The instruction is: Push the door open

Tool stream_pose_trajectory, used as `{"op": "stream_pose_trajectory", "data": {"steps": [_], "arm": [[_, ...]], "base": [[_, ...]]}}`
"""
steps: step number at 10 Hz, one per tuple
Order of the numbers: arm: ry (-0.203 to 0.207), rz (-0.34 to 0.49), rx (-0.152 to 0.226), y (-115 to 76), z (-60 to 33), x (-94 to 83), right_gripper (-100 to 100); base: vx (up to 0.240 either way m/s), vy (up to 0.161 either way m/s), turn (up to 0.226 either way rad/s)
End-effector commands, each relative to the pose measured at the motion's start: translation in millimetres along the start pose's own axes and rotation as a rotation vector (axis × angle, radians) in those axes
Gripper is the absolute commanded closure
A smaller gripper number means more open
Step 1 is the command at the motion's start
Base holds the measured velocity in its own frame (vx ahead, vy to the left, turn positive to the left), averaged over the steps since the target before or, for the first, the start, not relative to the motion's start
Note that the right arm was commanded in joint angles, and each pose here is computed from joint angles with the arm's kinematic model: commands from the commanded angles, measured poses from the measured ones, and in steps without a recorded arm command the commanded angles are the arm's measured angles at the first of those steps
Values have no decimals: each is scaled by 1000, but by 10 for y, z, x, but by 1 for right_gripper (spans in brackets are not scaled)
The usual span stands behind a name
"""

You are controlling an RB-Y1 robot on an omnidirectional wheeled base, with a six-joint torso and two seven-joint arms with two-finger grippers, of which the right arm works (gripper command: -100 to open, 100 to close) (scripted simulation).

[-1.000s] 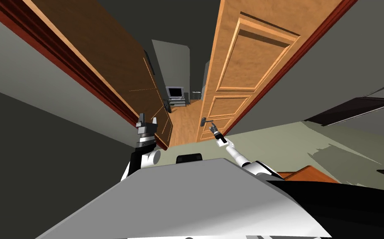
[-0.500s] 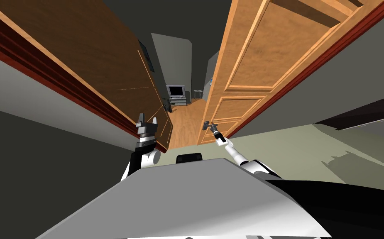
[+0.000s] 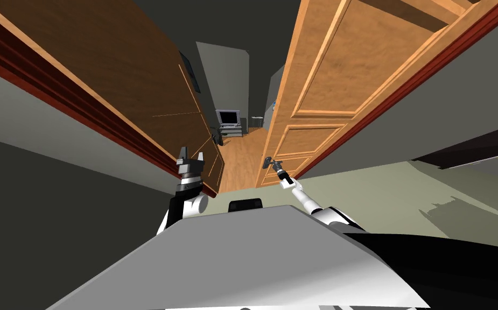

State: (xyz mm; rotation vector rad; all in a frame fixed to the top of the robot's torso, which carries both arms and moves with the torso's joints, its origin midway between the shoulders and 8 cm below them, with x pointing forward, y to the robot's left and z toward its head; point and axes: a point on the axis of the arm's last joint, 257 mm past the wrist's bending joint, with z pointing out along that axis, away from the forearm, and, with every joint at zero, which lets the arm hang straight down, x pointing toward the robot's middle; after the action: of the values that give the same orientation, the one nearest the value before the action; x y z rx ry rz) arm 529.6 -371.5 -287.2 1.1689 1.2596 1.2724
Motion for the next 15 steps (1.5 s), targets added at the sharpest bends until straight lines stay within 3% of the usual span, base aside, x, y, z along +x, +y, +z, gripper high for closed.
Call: {"op": "stream_pose_trajectory", "data": {"steps": [1,7,15], "arm": [[1,3,7,-44,-27,13,100],[-74,-13,-9,39,32,-294,100],[-182,-22,-14,64,33,-699,100]], "base": [[0,0,0],[165,47,-24],[136,58,-38]]}}
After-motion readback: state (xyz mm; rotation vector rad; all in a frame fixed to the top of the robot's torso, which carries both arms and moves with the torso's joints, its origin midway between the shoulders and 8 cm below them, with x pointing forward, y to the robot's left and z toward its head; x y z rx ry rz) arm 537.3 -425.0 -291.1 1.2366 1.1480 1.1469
